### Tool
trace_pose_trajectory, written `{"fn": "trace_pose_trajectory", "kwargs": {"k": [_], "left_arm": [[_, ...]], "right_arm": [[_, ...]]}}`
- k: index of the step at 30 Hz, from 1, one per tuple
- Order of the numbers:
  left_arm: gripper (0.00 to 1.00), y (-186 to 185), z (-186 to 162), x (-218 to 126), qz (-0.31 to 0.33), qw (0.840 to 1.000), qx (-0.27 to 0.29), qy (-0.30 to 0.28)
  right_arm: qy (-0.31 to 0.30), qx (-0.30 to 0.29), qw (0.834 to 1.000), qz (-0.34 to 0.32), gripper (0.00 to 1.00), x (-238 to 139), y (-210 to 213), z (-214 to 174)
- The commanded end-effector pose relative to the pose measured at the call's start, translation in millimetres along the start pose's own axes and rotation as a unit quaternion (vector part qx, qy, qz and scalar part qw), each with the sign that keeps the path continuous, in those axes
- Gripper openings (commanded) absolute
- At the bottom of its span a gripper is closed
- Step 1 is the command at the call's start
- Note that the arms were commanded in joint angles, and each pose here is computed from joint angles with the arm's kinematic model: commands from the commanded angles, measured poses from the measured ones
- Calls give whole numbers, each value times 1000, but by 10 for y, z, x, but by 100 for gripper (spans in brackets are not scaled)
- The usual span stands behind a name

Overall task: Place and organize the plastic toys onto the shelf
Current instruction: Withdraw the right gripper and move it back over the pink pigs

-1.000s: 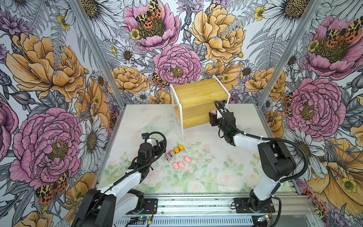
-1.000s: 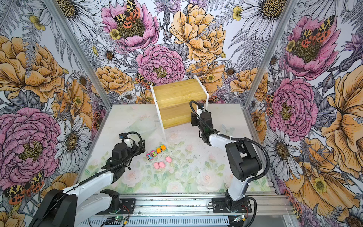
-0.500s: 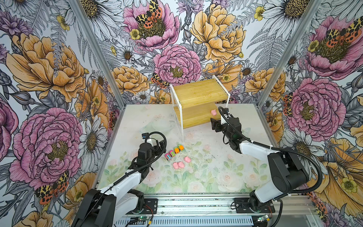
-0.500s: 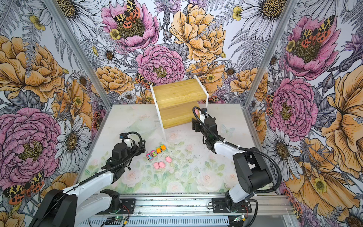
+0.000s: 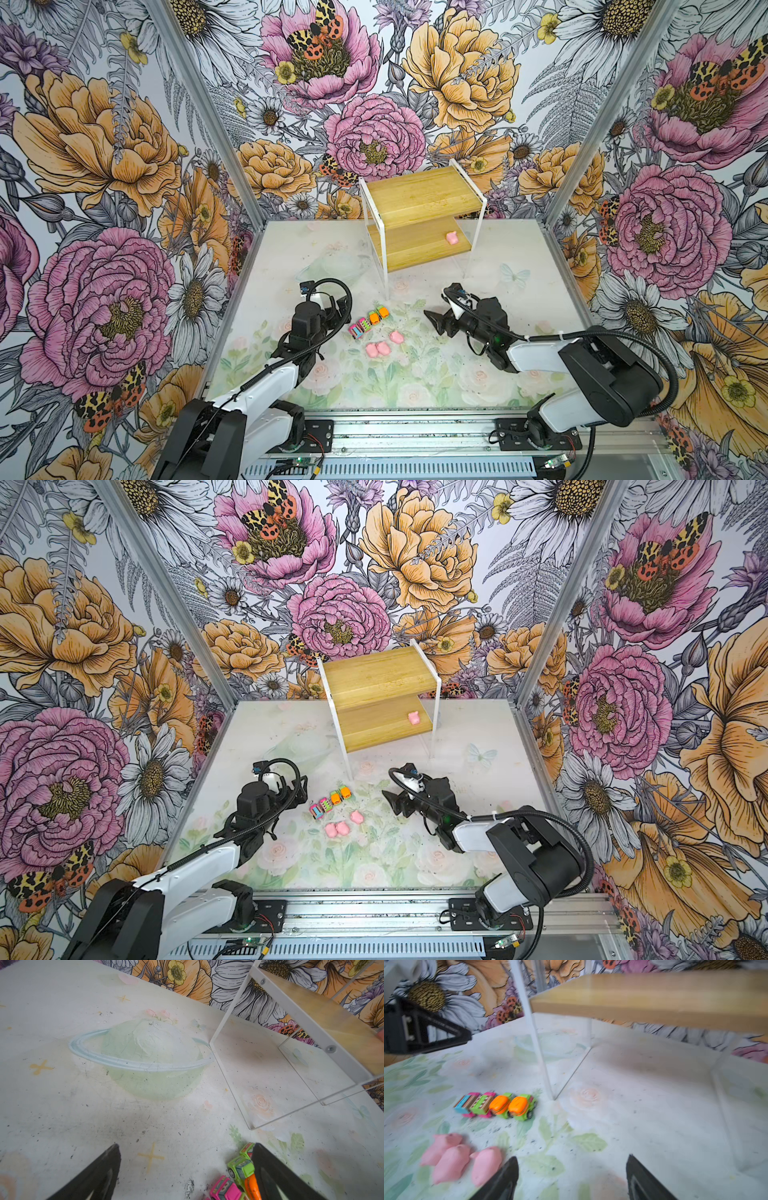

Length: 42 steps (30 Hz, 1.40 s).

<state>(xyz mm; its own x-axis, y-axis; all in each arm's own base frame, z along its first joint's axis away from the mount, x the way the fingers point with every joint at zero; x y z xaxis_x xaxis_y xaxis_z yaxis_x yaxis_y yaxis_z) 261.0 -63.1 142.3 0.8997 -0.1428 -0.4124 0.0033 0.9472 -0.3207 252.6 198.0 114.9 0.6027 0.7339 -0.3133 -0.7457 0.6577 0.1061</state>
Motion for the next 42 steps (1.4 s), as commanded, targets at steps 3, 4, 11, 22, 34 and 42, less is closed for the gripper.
{"fn": "trace_pose_trajectory", "kwargs": {"k": [3, 4, 11, 22, 34, 42], "left_arm": [[99, -6, 7, 11, -10, 1000, -3, 0], [99, -5, 3, 13, -10, 1000, -3, 1], [99, 0, 12, 20, -8, 1000, -5, 2], [99, -1, 6, 54, -6, 1000, -4, 11], [99, 8, 0, 49, -4, 1000, -5, 10], [99, 16, 5, 45, -2, 1000, -7, 9]], "right_arm": [[-46, -14, 995, 85, 80, 88, 364, -87], [-41, -13, 995, 92, 80, 113, 391, -129], [-24, -15, 992, 125, 78, 259, 533, -268], [1, -24, 990, 142, 76, 451, 670, -428], [19, -26, 987, 157, 67, 618, 816, -564], [21, -29, 988, 148, 64, 676, 800, -584]]}}
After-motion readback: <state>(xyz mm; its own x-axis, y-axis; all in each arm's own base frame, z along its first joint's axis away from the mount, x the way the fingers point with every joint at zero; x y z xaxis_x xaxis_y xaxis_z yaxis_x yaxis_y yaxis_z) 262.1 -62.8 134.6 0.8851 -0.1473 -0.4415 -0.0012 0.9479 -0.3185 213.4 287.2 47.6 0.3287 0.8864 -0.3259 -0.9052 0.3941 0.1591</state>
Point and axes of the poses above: each gripper's point midway between its finger pads, its own x axis out along the fingers, its own y axis along the line the jaws close on, z = x × y, the point moved 7 cm from there along -x, back along the fingers, and after that the axes turned 1 degree about x, right-handed, at the moved point
